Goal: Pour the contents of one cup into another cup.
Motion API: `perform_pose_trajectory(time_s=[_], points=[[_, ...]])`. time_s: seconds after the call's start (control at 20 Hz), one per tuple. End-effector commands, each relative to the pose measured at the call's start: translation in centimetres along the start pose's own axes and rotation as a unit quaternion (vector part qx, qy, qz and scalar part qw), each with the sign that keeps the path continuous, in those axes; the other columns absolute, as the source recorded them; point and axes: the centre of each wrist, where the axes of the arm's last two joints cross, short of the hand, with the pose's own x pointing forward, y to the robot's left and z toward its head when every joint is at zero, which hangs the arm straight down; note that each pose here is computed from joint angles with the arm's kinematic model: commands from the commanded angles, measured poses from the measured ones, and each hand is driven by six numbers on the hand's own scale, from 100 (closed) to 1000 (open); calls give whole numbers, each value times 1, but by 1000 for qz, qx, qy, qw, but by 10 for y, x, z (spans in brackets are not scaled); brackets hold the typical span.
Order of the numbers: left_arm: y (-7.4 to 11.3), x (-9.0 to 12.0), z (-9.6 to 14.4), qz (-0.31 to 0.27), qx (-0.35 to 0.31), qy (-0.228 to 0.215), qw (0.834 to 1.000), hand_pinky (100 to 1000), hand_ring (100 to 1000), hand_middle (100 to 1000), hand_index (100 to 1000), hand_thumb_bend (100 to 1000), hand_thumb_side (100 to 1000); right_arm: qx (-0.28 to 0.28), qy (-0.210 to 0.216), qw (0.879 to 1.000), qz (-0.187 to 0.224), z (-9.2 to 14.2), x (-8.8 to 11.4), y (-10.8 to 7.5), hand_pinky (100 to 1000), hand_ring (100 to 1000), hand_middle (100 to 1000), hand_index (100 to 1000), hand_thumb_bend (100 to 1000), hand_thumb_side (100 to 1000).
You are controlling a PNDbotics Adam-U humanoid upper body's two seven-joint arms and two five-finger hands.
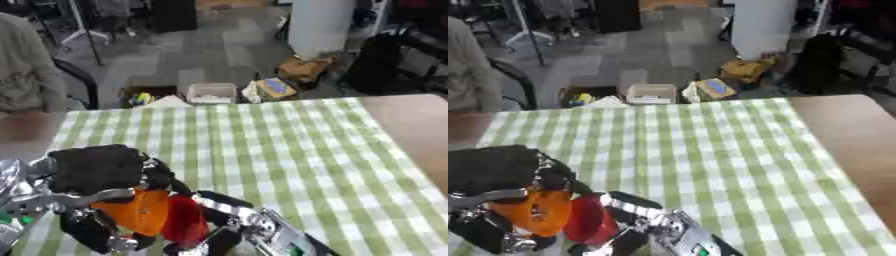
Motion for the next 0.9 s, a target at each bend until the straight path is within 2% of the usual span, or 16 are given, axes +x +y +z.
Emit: perform_pose_trajectory(time_s=[0.05, 0.9], points=[[12, -1, 4, -22, -6, 8, 1000, 312, 357, 562, 880, 224, 100, -2, -8, 1000, 3, -1, 5, -6, 457, 593, 286, 846, 100, 100], [12, -1, -4, -50, -52, 9, 997, 305, 344, 564, 883, 244, 100, -2, -9, 1000, 0, -2, 5, -4, 454, 593, 285, 845, 100, 100]])
